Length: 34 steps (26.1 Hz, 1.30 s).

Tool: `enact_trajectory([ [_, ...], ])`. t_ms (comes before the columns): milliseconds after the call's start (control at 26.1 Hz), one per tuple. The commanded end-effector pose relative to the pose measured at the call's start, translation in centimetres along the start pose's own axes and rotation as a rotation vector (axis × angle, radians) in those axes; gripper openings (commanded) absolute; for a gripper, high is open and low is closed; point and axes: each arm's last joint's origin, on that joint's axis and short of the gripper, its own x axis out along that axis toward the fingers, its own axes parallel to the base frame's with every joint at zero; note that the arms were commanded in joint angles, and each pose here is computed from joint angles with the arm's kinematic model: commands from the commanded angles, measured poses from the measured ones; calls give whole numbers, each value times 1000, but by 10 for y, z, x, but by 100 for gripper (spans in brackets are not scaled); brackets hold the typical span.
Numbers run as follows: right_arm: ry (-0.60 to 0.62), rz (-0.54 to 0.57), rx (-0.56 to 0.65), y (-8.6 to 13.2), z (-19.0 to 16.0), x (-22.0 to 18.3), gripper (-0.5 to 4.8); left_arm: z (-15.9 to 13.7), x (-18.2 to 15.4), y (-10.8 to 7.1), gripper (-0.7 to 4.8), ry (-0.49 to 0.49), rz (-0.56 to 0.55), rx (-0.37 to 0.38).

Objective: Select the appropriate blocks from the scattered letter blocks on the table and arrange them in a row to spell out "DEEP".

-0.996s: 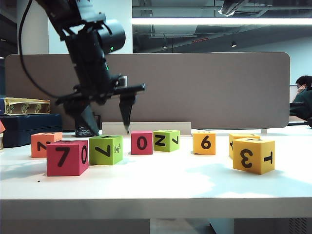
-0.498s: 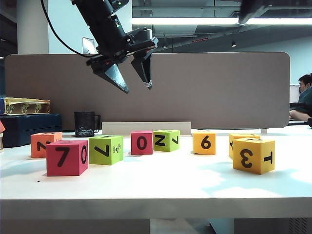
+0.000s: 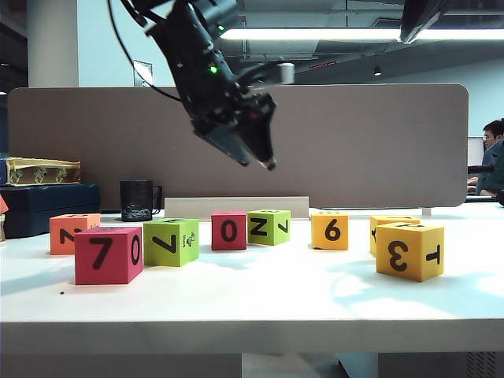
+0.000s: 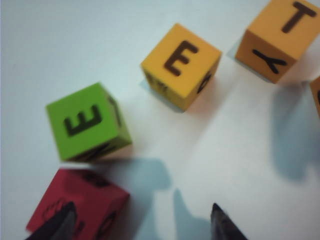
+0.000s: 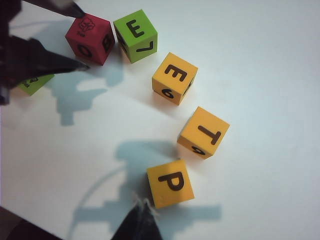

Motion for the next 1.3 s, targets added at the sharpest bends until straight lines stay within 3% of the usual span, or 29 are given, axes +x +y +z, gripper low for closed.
enact_trajectory([
  [38, 16, -1, -4, 0, -1, -2, -1, 7, 9, -4, 341, -57, 6, 127],
  [307, 45, -1, -6, 0, -4, -3, -1, 12, 30, 0, 341, -198, -33, 164],
  [460, 56, -1, -6, 0, -5, -3, -1, 17, 43, 4, 342, -198, -63, 214],
  [805, 55, -1, -6, 0, -5, -3, -1, 37, 67, 15, 352, -221, -180, 212],
  [1150, 54, -1, -6, 0, -5, -3, -1, 41, 80, 19, 383, -179, -275, 229],
  [1303, 54, 0, -6, 0, -5, -3, -1, 38, 86, 20, 415, -202, -305, 275],
])
